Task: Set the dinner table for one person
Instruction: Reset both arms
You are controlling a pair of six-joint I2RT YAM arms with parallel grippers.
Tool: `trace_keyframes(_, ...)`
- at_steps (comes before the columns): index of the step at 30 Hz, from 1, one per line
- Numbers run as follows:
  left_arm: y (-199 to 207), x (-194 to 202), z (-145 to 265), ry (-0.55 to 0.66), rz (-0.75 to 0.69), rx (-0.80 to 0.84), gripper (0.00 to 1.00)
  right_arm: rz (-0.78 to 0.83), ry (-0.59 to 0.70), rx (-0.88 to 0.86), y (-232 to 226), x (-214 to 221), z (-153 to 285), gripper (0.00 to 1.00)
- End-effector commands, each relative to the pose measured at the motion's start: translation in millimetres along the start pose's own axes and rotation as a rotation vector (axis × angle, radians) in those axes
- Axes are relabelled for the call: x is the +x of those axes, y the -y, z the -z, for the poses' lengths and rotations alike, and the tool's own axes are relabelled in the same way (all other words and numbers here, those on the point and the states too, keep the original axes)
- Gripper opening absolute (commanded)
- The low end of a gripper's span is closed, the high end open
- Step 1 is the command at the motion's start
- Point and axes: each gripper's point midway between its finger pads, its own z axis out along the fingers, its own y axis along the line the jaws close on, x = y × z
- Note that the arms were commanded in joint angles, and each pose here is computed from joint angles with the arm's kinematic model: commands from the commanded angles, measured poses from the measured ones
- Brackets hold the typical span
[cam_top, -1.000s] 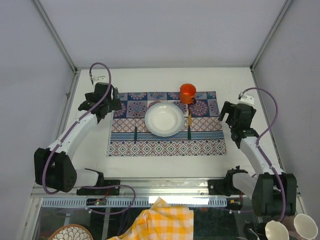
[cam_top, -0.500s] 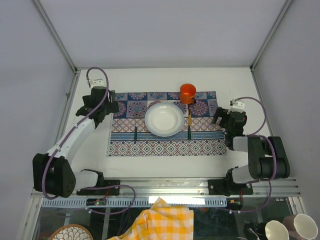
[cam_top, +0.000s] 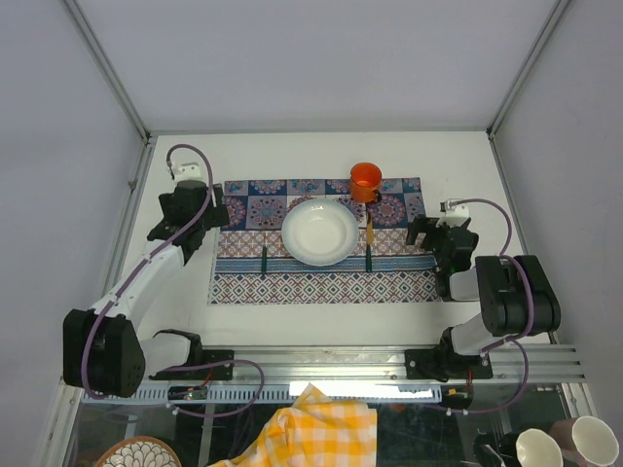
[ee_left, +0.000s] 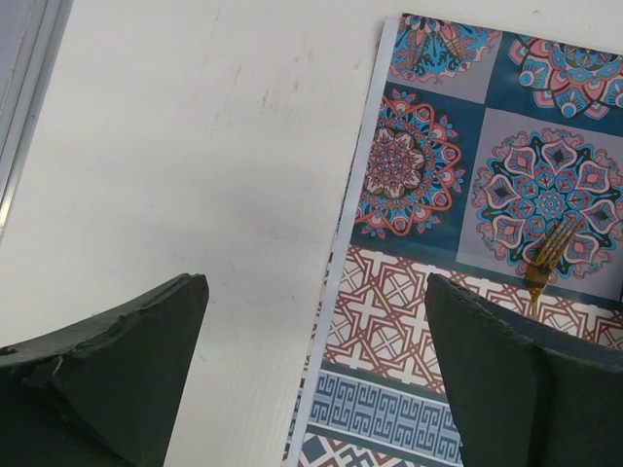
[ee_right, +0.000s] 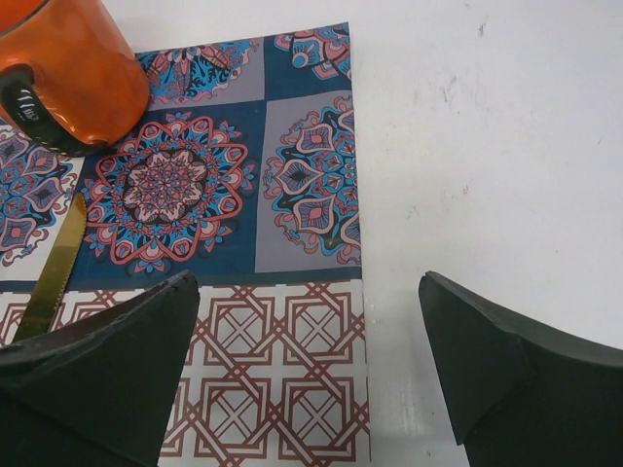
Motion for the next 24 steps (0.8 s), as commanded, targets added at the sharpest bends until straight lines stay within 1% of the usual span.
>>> trace_keyframes(1, -2.3, -27.6, -1.8, 0.127, 0.031, 0.006, 0.99, 0.033, 0.116, -0.014, -5.8, -32.4, -5.3, 1.00)
trace_keyframes(4, -8.6, -30.2, -5.2, 0.159, 0.037, -0.010, 0.99, 0.041, 0.112, -0.024, -8.0, -31.5, -5.8, 1.00)
trace_keyframes(6, -12.3, -34.8, -6.4, 0.201, 0.043, -0.006, 0.99, 0.050, 0.104, -0.036, -10.1, -30.8, -6.6, 1.00)
trace_keyframes(10, -32.0, -40.5, -10.4, 0.309, 0.063, -0.036, 0.99, 0.053, 0.103, -0.037, -10.5, -30.5, -7.0, 1.00)
trace_keyframes(13, -36.3, -47.9, -11.8, 0.410, 0.108, 0.023, 0.98, 0.053, 0.102, -0.038, -10.7, -30.3, -7.1, 0.99)
trace_keyframes(15, -40.7, -42.5, -20.8, 0.420, 0.125, 0.045, 0.96, 0.053, 0.103, -0.038, -10.6, -30.8, -7.1, 1.00)
trace_keyframes(17, -44.8, -30.3, -36.6, 0.373, 0.130, 0.040, 0.94, 0.053, 0.102, -0.037, -10.5, -30.5, -7.0, 1.00)
trace_keyframes(19, -43.3, -21.6, -49.4, 0.354, 0.128, 0.054, 0.92, 0.052, 0.103, -0.036, -10.3, -30.7, -7.0, 1.00)
trace_keyframes(22, -34.0, -14.6, -57.6, 0.386, 0.158, 0.114, 0.89, 0.053, 0.103, -0.038, -10.7, -30.7, -7.0, 1.00)
trace_keyframes(24, -29.4, -8.7, -65.4, 0.394, 0.139, 0.137, 0.88, 0.053, 0.104, -0.038, -10.8, -30.8, -7.0, 1.00)
